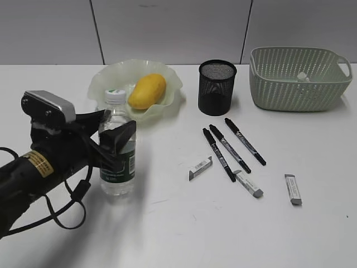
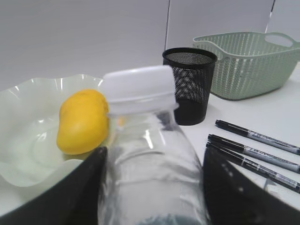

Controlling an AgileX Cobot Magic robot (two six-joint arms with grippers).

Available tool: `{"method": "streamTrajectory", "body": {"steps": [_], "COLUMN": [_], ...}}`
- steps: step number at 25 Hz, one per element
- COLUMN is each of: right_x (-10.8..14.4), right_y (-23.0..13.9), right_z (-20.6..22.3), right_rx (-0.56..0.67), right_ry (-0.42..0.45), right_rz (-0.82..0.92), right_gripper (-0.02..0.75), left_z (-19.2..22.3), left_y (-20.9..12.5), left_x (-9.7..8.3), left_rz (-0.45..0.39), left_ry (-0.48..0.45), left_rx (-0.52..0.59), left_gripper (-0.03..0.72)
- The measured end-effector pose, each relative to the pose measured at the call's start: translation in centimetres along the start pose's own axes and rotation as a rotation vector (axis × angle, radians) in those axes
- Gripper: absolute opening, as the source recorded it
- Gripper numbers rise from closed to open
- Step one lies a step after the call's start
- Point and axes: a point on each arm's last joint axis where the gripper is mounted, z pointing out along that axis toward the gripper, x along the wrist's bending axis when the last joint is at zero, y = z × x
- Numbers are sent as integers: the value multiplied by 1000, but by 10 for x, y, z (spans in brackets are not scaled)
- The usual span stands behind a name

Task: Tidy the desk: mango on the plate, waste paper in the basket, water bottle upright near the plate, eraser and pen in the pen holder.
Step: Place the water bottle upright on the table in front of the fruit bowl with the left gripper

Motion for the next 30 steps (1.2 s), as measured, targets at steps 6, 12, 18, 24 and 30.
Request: {"method": "streamTrajectory", "body": {"steps": [6,12,18,24,30], "right_x": [0,0,0,0,0], "right_y": [0,0,0,0,0], "right_z": [0,0,0,0,0], "right_rx": [0,0,0,0,0], "right_ry": [0,0,0,-1,-1], "right_rz": [1,1,1,0,0], "right_gripper": [403,403,403,402,402], "left_z": [-4,-12,-23,-28,-50], "left_y": [2,-5,0,30,81], "left_x": [-6,-7,-9,-11,-14], "left_rz": [22,24,28,40,56], "left_ry": [-55,-69,-76,-75,-57], "left_rx": [45,87,83,-33,-139], "left_gripper": [550,563,569,577,579]}}
